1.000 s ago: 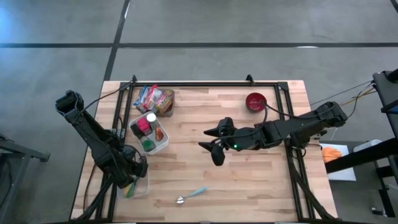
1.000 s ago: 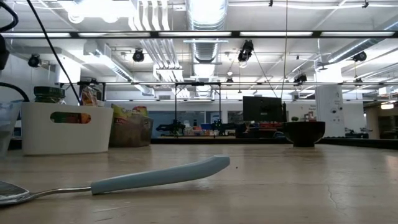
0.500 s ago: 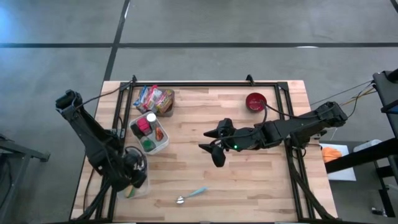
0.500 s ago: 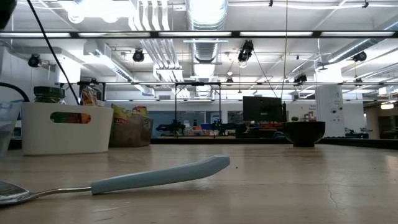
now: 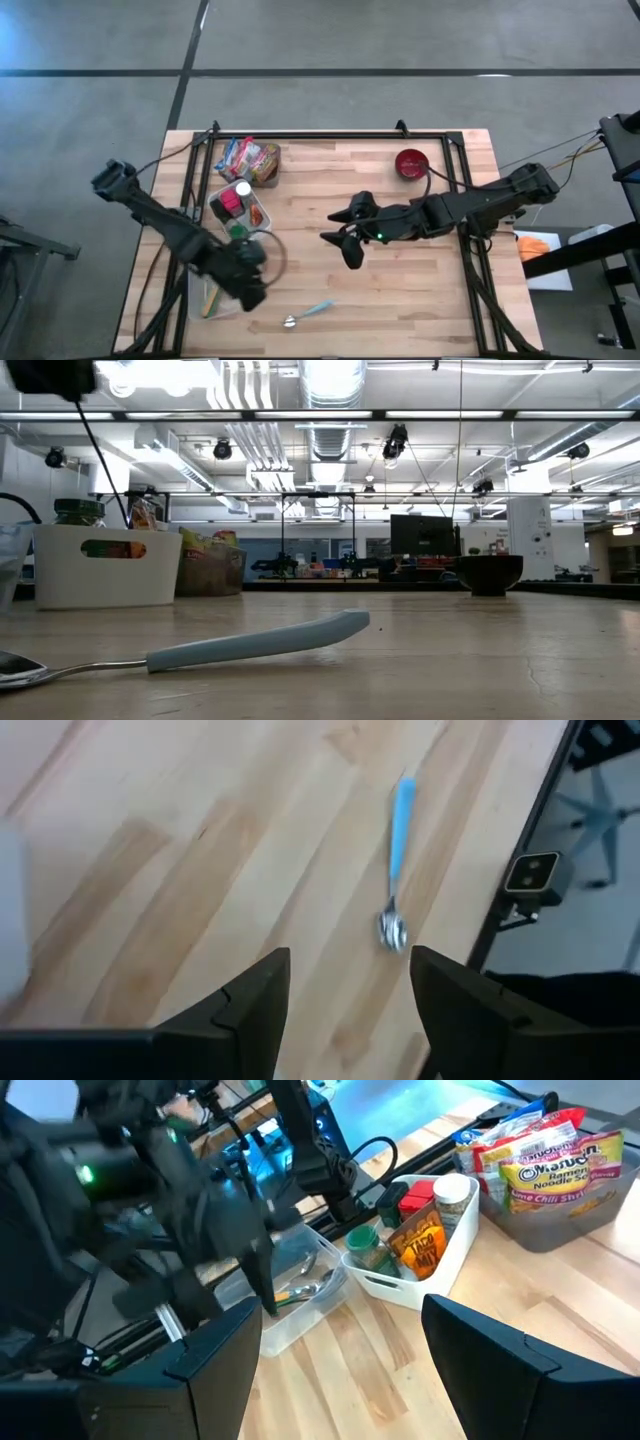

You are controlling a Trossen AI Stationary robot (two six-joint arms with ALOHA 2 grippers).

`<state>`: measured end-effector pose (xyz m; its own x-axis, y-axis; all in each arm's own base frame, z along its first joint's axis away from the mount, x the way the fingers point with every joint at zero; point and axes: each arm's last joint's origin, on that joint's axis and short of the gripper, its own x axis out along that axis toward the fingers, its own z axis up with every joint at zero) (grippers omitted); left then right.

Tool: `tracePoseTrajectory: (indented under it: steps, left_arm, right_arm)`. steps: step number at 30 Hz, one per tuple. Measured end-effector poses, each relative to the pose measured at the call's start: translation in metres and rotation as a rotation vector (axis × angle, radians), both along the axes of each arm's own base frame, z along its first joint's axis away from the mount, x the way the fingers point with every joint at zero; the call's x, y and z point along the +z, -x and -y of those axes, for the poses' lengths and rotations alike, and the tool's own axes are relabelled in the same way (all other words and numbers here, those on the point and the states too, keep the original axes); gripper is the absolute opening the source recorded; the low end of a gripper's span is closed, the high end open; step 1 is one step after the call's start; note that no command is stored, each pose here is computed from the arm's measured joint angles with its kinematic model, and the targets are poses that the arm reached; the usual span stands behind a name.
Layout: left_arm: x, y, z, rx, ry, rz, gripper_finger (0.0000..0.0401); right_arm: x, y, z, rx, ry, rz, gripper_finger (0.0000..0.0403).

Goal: Pick & Place Food Item
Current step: Put the blue spoon into the transparent bin

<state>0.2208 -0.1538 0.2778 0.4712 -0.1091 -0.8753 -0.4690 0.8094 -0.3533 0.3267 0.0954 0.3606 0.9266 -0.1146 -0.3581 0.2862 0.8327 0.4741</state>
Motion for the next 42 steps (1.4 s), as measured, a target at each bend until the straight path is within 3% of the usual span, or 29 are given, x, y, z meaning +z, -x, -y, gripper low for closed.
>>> tracePoseTrajectory:
  steps: [8, 11, 14, 23, 34, 42]
  left_arm:
    - [-0.028, -0.071, 0.006, -0.147, -0.090, -0.038, 0.0208]
    - [-0.041, -0.088, 0.010, -0.196, -0.076, -0.047, 0.0208]
    - [-0.048, -0.102, 0.015, -0.237, -0.041, 0.027, 0.0208]
    - [-0.075, -0.134, 0.015, -0.281, -0.047, 0.141, 0.0208]
    - [-0.116, -0.177, 0.037, -0.347, -0.093, 0.100, 0.0208]
    - [-0.133, -0.175, 0.038, -0.363, -0.152, -0.023, 0.0208]
  right_arm:
    - [0.018, 0.021, -0.001, 0.017, -0.028, 0.032, 0.0271]
    - [0.025, 0.032, -0.001, 0.018, -0.040, 0.029, 0.0271]
    - [0.030, 0.041, -0.001, 0.025, -0.047, 0.028, 0.0271]
    - [0.035, 0.053, -0.004, 0.047, -0.045, 0.021, 0.0271]
    - [0.026, 0.066, -0.023, 0.119, -0.017, -0.081, 0.0271]
    - [0.026, 0.071, -0.029, 0.133, -0.036, -0.086, 0.0271]
